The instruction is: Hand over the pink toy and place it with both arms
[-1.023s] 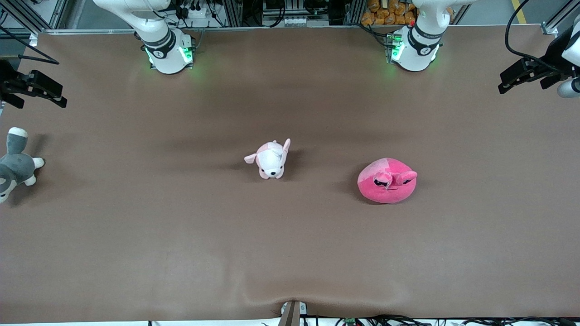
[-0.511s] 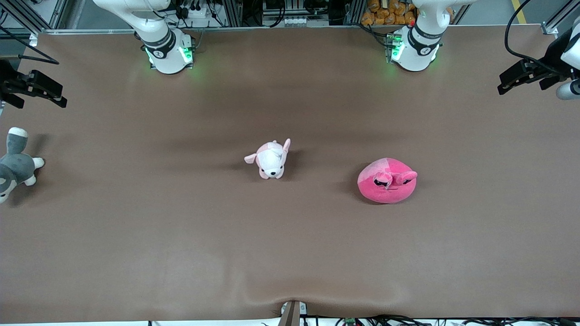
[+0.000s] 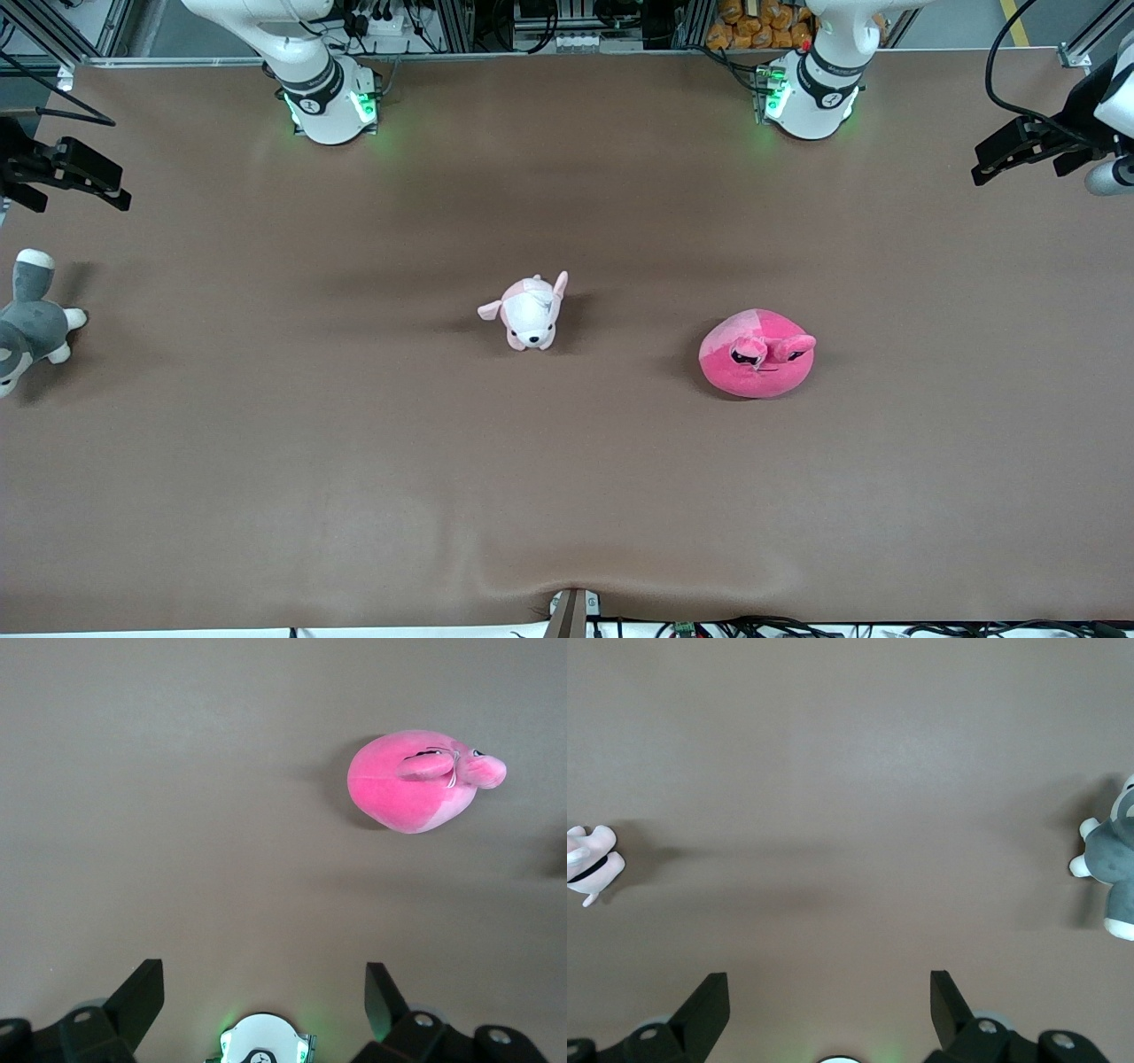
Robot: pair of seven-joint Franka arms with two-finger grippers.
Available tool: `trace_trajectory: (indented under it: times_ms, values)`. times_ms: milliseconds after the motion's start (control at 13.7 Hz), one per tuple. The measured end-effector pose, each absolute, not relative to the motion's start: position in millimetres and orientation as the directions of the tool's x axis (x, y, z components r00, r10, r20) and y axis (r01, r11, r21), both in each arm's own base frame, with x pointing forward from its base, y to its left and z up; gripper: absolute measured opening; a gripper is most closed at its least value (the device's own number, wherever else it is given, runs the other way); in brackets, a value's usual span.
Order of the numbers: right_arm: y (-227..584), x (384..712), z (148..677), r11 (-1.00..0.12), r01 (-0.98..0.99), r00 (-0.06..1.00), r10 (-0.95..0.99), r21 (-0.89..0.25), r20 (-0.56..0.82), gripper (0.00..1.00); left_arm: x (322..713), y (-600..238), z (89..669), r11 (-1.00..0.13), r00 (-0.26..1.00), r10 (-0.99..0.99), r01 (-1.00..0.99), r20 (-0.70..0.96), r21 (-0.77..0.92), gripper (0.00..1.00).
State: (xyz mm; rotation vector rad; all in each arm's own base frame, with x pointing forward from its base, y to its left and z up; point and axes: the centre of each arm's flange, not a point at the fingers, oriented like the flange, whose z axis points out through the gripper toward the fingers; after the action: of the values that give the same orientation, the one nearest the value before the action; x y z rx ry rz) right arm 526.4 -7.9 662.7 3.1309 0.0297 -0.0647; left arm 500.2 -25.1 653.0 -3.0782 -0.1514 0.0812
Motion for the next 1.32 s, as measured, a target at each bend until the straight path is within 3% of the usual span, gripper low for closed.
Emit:
trace_trajectory:
  times_ms: [731, 1315]
  values:
    - [-8.6, 527.8, 660.9, -1.0, 0.02, 0.999, 0.019, 0.01, -0.043, 1.0, 502.2, -21.9, 646.5, -0.995, 0.994, 0.089, 0.085, -0.069, -0.061, 1.0]
    - [-68.3, 565.9, 591.8, -1.0, -0.016, 0.99, -0.016, 0.0, -0.141, 1.0, 501.5, -7.4, 645.7, -0.992, 0.99, 0.117, 0.112, -0.078, -0.061, 1.0]
